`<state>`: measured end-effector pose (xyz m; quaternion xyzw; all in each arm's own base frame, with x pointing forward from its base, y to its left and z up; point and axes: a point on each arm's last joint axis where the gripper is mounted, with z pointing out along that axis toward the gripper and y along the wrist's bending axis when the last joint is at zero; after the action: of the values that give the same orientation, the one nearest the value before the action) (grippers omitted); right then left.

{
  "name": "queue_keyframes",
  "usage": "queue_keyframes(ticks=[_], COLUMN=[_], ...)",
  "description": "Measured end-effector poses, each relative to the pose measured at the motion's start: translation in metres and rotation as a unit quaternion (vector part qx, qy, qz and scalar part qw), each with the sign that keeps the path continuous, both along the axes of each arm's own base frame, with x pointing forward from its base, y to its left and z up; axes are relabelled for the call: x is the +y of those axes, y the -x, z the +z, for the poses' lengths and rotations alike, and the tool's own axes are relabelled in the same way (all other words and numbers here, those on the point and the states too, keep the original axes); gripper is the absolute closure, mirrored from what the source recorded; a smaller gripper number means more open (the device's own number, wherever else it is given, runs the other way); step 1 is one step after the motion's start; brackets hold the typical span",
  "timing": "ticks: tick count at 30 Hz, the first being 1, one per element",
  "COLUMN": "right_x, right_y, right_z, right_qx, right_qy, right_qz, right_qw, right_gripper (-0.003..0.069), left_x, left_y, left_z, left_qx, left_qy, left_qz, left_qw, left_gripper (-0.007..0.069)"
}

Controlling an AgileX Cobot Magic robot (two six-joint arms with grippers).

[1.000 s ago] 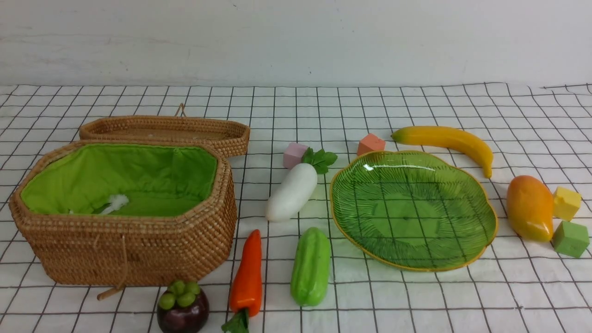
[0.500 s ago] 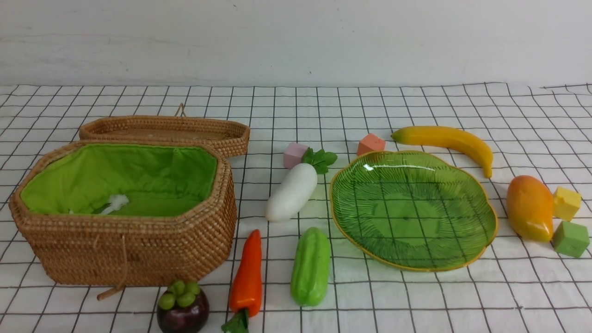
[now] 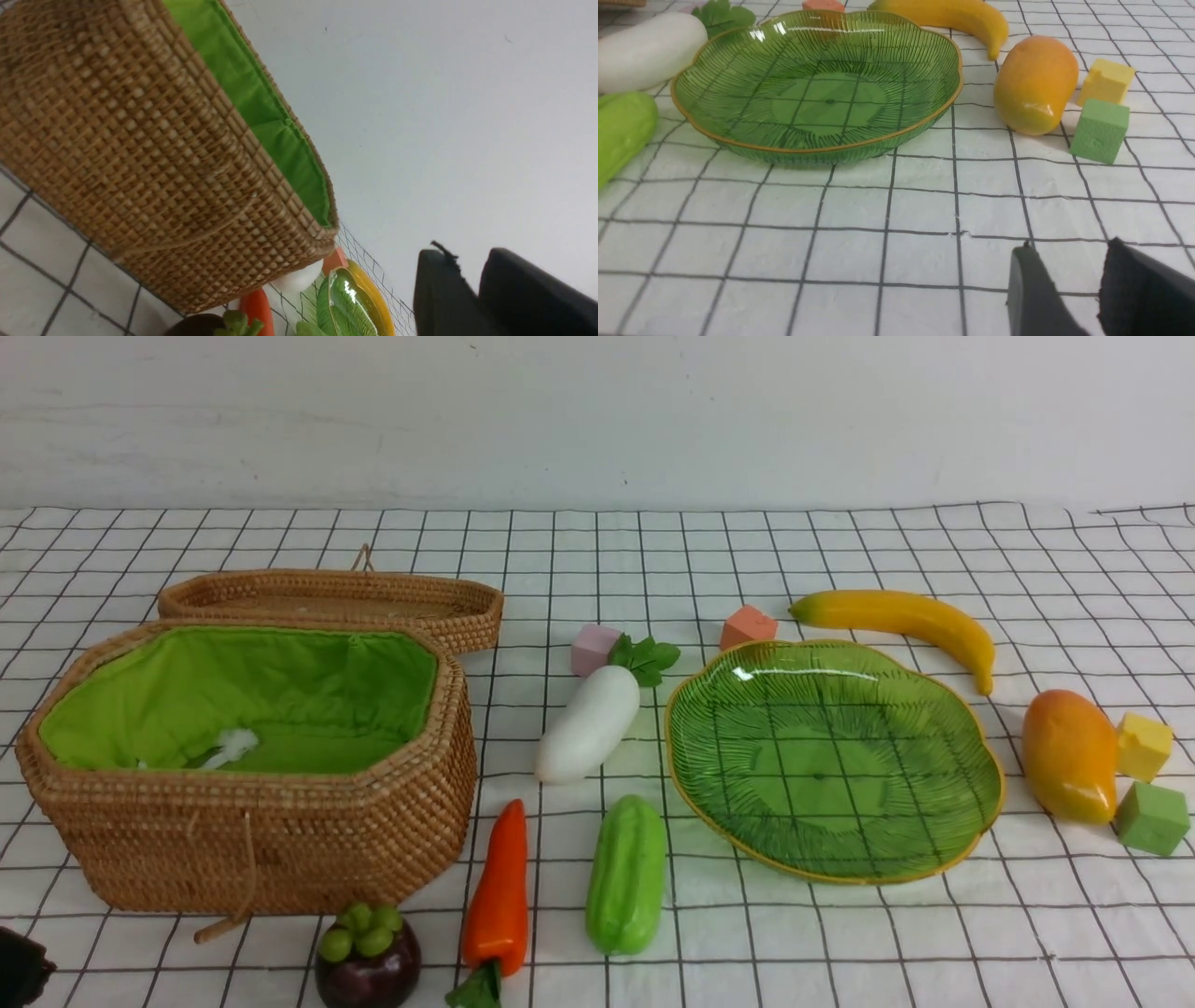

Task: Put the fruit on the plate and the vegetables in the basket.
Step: Grab a mangosteen with your left arm and put it on the plate on the right

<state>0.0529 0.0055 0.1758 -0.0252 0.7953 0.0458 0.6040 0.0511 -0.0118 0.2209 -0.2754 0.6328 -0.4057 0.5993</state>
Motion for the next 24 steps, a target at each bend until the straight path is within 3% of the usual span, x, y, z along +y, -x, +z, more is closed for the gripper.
queue_keyframes(ticks=[2, 5, 7, 11, 12, 16, 17, 21, 24], right_x=[0.002, 0.006, 0.008, 0.006, 0.005, 0.009, 0.013, 0.021, 0.031], right_y=[0.0, -0.001, -0.001, -0.002, -0.003, 0.0, 0.003, 0.009, 0.011], right_z=[0.001, 0.004, 0.01, 0.018, 0.02, 0.029, 0.044, 0.095, 0.146], right_qx=[-0.002, -0.004, -0.016, -0.046, -0.057, -0.031, -0.008, 0.048, 0.136], right_qy=[-0.075, -0.189, -0.312, -0.371, -0.389, -0.399, -0.381, -0.285, -0.154], right_qz=[-0.006, -0.015, -0.025, -0.03, -0.031, -0.021, -0.005, 0.051, 0.13], right_qw=[0.997, 0.982, 0.949, 0.927, 0.919, 0.916, 0.924, 0.956, 0.97], right_gripper=[0.0416, 0.0416, 0.0416, 0.0425, 0.0436, 0.0472, 0.0501, 0.0564, 0.06], left_x=[-0.002, -0.004, -0.008, -0.013, -0.016, -0.021, -0.023, -0.027, -0.032], left_y=[0.005, 0.009, 0.005, -0.006, -0.017, -0.033, -0.043, -0.061, -0.083], left_z=[0.016, 0.03, 0.045, 0.054, 0.059, 0.065, 0.069, 0.079, 0.089], left_qx=[-0.012, -0.012, 0.023, 0.089, 0.14, 0.198, 0.218, 0.245, 0.284], left_qy=[-0.031, -0.069, -0.128, -0.191, -0.221, -0.267, -0.295, -0.326, -0.335], left_qz=[-0.011, -0.024, -0.047, -0.08, -0.107, -0.149, -0.17, -0.203, -0.233], left_qw=[0.999, 0.997, 0.99, 0.974, 0.959, 0.931, 0.915, 0.89, 0.868], left_gripper=[0.0625, 0.0638, 0.0638, 0.0638, 0.0638, 0.0638, 0.0638, 0.0638, 0.0638])
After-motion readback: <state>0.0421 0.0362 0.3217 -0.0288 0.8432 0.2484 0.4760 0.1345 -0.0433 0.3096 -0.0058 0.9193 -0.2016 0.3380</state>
